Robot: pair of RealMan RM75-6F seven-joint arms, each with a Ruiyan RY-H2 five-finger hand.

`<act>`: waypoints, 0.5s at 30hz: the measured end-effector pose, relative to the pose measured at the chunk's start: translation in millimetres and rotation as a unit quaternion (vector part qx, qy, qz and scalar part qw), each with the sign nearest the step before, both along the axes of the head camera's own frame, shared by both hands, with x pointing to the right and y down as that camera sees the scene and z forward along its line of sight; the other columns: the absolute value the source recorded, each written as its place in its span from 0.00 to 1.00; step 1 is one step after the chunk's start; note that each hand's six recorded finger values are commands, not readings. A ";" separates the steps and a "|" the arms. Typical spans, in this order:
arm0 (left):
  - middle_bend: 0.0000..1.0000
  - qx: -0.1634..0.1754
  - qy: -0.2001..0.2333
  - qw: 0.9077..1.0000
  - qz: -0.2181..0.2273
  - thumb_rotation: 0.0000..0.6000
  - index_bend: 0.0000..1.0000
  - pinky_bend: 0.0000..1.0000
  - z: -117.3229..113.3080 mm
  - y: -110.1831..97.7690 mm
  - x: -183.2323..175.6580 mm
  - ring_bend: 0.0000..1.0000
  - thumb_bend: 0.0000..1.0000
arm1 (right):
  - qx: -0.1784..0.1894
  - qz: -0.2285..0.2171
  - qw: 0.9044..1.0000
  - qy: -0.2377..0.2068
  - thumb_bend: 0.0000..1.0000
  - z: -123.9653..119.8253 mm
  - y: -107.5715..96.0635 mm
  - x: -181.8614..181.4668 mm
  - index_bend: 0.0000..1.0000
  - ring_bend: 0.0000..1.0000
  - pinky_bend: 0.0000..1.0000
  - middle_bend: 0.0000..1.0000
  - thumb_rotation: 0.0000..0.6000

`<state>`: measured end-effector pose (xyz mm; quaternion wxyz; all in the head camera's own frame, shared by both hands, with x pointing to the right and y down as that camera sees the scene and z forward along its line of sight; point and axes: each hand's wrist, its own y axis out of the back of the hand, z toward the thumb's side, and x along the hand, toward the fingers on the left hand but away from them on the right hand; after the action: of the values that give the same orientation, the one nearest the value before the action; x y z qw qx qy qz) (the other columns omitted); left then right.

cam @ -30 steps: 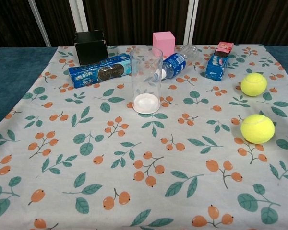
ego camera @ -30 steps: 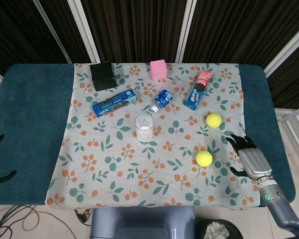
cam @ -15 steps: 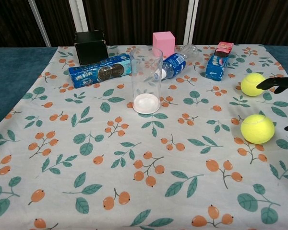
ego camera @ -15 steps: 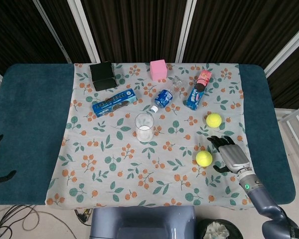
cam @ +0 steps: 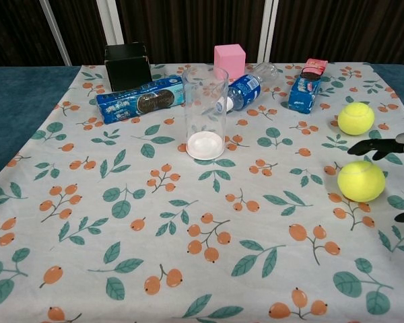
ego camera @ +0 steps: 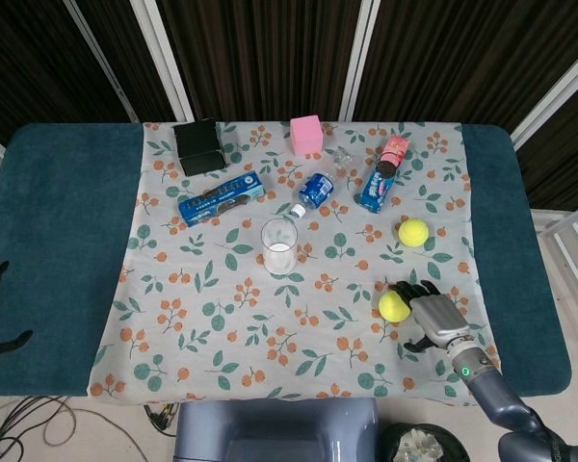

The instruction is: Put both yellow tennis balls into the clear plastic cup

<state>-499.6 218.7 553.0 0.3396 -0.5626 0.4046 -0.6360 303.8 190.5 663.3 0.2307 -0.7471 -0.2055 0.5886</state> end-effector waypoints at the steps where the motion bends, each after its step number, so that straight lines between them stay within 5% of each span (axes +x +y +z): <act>1: 0.00 0.000 0.000 1.000 0.000 1.00 0.00 0.00 -0.1 -0.1 -0.1 0.00 0.02 | -0.001 0.001 1.000 0.000 0.24 1.9 0.7 -0.7 0.11 0.14 0.01 0.10 1.00; 15: 0.00 0.002 0.001 1.000 -0.006 1.00 0.00 0.00 -1.0 -1.5 -2.3 0.00 0.02 | 0.023 0.024 0.999 -0.009 0.23 22.7 -7.6 -5.6 0.22 0.31 0.05 0.19 1.00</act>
<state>-501.9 217.2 552.0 0.3370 -0.5602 0.4095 -0.6363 298.2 182.9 686.0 0.2316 -0.7419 -0.2391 0.5821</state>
